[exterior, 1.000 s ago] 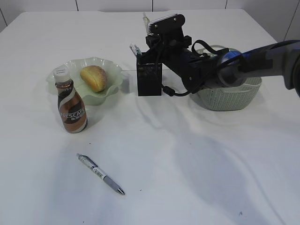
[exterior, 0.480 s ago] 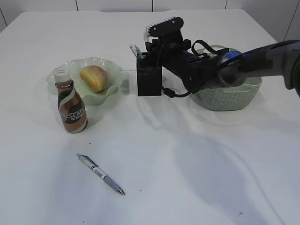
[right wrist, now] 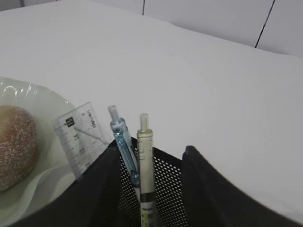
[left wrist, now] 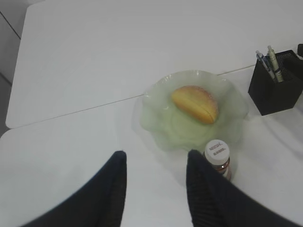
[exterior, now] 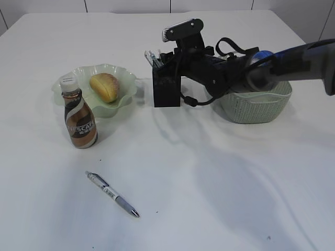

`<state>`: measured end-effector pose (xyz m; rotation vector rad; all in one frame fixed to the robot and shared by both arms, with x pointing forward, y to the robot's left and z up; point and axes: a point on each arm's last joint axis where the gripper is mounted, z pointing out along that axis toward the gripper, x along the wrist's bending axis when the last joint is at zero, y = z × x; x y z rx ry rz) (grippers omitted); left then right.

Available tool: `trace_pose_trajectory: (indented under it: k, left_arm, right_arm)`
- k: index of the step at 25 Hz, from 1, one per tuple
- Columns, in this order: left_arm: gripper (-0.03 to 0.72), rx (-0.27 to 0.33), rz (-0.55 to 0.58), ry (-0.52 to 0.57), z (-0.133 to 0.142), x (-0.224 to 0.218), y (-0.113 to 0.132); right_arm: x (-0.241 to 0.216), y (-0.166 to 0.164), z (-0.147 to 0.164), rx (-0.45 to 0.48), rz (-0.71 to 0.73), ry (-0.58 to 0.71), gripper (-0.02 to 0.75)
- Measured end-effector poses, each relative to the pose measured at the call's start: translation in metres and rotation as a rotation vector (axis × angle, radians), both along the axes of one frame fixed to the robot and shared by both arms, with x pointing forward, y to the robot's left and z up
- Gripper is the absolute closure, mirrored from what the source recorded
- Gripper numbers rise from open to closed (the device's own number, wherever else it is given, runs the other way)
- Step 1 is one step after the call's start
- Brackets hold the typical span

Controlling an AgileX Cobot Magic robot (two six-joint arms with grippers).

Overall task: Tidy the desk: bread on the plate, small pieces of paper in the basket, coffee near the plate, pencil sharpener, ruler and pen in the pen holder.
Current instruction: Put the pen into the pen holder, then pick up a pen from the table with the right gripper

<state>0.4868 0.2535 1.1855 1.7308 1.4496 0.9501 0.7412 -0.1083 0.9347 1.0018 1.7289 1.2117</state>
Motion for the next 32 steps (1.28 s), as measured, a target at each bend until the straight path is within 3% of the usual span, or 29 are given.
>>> trace_pose_trajectory:
  k: [3,7,14,20,26,32]
  left_arm:
    - [0.393,-0.001,-0.001,-0.004,0.0,0.0,0.0]
    - [0.393,-0.001,-0.001,-0.005,0.0,0.0,0.0]
    - [0.393,-0.001,-0.001,-0.003,0.0,0.0,0.0]
    - [0.393,0.017,0.016,0.05,-0.004,-0.002,0.002]
    - [0.393,-0.007,0.056,0.113,-0.009,-0.006,0.004]
    - [0.393,-0.051,0.073,0.17,-0.013,-0.009,0.003]
  right_arm:
    - [-0.002,-0.001,0.01,0.002,-0.002,0.018,0.391]
    - [-0.013,-0.005,0.048,0.031,-0.019,0.123,0.391]
    - [-0.041,-0.007,0.09,-0.012,-0.014,0.306,0.391]
    - [-0.071,0.0,0.129,0.012,0.017,0.402,0.391]
    - [-0.111,0.013,0.155,-0.066,0.09,0.542,0.391]
    - [-0.138,0.017,0.153,-0.158,0.133,0.733,0.391]
